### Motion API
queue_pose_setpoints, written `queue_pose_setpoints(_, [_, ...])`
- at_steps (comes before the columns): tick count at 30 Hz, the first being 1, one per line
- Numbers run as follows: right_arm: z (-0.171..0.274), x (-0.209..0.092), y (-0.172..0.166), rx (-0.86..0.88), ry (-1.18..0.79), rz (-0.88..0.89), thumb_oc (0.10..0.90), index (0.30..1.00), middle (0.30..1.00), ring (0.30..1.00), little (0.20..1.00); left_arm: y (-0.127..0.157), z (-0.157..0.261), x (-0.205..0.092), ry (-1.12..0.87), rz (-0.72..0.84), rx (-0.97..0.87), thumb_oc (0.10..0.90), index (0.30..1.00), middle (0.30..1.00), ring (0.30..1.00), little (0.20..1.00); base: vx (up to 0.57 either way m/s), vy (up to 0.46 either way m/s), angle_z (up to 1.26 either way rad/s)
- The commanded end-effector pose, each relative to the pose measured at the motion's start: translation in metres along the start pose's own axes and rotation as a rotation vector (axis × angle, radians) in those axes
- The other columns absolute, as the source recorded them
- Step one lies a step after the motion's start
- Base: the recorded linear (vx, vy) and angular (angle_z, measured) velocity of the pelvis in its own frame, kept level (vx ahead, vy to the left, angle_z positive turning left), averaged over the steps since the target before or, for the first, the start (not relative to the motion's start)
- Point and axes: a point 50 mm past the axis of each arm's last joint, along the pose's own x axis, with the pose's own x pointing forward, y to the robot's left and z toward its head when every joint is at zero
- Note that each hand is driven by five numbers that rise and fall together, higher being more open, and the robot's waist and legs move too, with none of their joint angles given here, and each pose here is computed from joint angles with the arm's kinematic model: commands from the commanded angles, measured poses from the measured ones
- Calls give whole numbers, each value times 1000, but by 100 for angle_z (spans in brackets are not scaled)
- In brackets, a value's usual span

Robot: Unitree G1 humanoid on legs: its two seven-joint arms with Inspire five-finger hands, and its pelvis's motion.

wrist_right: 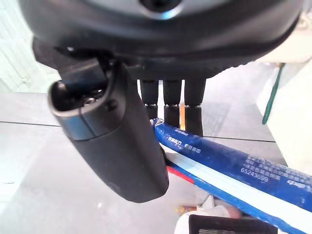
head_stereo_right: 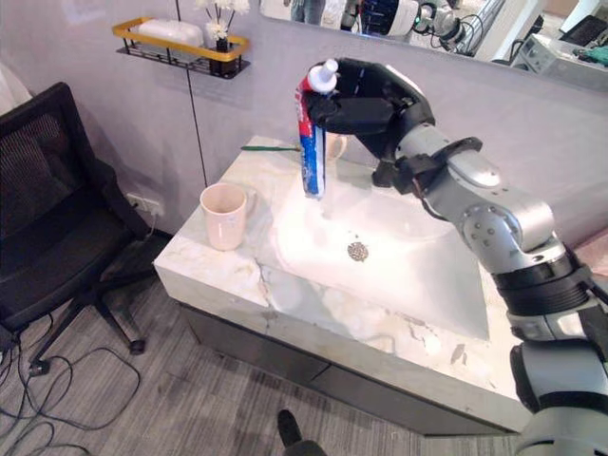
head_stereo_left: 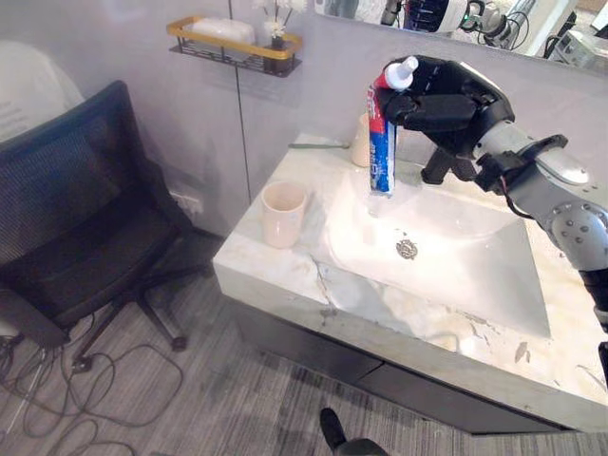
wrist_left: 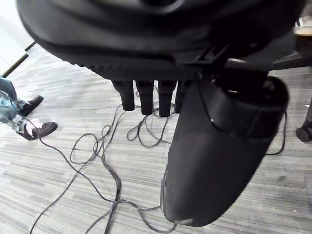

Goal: Organize the bathroom.

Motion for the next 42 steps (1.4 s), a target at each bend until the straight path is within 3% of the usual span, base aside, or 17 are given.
queue_pose_setpoints(1, [105, 1, -6, -31, -497, -7, 400, 300, 300, 300, 300, 27, -38, 22, 87, 126, 101, 800, 900, 900, 900, 900, 80, 40, -6])
queue_pose_setpoints(14, [137, -3, 40, -65, -691, 65, 400, 300, 300, 300, 300, 21, -36, 20, 47, 91, 175, 800, 900, 900, 900, 900, 51, 24, -1])
queue_pose_setpoints(42, [118, 5, 12, -5, -554, -98, 400, 300, 300, 300, 300, 32, -17, 23, -85, 101, 243, 800, 900, 900, 900, 900, 4, -32, 3])
